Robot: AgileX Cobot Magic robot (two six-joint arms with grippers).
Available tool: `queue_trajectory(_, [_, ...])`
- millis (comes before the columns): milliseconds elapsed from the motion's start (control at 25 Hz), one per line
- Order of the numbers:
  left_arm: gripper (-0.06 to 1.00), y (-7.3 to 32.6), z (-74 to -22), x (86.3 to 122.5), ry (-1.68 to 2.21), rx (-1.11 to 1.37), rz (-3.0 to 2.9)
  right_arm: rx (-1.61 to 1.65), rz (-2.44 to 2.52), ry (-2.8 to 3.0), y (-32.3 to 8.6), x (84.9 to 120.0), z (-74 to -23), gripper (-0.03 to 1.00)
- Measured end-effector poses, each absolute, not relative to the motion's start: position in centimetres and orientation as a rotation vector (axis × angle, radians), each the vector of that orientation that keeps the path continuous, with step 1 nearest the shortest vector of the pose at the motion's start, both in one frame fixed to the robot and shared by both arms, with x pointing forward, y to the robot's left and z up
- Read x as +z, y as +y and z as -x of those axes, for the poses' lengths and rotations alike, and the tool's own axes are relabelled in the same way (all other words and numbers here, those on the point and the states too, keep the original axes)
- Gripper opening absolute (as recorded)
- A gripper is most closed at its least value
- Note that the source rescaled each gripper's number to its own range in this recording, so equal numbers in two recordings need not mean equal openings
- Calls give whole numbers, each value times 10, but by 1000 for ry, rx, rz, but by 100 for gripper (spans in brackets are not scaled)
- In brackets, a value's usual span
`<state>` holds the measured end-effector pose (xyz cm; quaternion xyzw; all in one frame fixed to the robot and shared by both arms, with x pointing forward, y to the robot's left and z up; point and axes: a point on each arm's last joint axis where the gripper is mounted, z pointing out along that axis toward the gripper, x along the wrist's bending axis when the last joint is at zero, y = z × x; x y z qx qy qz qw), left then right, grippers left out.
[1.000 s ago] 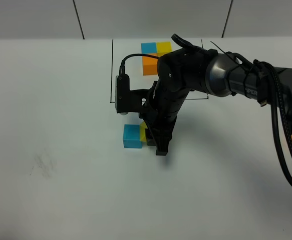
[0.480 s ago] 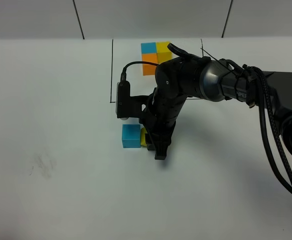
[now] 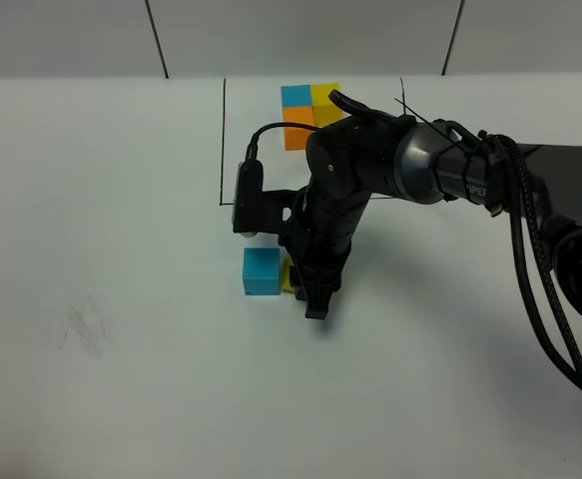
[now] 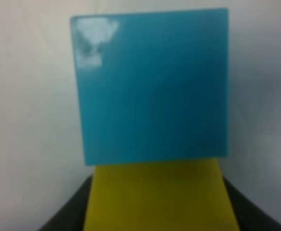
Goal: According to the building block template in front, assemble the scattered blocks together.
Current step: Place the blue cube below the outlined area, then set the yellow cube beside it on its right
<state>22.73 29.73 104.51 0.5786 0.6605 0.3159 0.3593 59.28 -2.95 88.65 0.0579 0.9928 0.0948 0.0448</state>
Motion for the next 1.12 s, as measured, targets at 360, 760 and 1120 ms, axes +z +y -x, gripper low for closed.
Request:
queue_trajectory(360, [0, 297, -227, 1045, 1703, 815, -1492, 228, -195, 3064, -33, 886, -590, 53])
queue_trajectory(760, [0, 297, -227, 1045, 1703, 815, -1492, 166, -208, 3064, -30, 887, -587, 53])
queue_trajectory(1120, [0, 297, -227, 1045, 1703, 815, -1492, 68, -163, 3088, -11, 888, -591, 53])
